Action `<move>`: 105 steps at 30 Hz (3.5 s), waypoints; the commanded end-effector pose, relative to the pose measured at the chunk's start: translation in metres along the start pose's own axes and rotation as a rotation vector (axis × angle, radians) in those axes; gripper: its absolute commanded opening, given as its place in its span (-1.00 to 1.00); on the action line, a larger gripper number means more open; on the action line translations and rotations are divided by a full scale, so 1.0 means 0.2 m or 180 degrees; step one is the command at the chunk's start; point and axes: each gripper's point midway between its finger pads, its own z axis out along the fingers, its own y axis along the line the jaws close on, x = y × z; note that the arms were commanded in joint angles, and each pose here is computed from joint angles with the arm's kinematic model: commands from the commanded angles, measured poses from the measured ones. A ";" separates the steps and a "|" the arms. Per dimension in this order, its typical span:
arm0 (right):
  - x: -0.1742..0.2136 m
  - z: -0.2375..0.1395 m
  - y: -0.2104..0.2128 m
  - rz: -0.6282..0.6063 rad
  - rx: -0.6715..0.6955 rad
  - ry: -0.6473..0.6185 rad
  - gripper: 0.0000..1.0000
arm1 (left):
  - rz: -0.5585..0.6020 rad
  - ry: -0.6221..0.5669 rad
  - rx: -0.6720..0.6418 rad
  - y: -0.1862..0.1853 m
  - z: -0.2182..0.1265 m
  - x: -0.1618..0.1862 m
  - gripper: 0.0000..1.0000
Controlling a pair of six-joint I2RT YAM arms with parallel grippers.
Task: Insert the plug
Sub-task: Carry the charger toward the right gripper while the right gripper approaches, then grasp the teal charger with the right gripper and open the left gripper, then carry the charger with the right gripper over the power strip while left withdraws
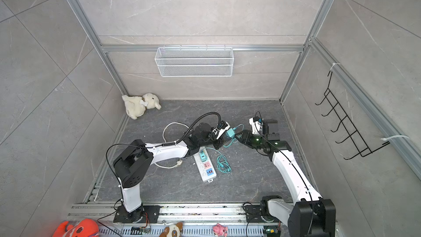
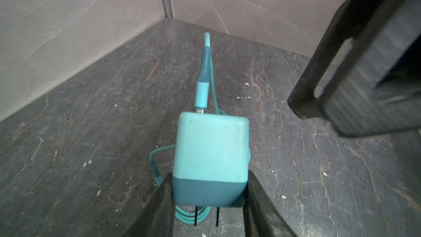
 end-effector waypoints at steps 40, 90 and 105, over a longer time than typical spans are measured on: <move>-0.13 0.09 0.19 -0.0322 -0.0304 0.0014 -0.16 | 0.0028 -0.0492 0.0188 -0.14 -0.14 -0.30 -0.59; -0.17 -0.27 0.02 -0.0874 0.1133 -0.0362 -0.88 | 0.0328 0.0135 -0.1003 0.11 -0.49 -0.24 0.25; 0.04 -0.27 0.02 -0.0951 0.1075 -0.0213 -0.88 | -0.0030 0.0188 -0.1463 0.16 -0.78 -0.20 0.28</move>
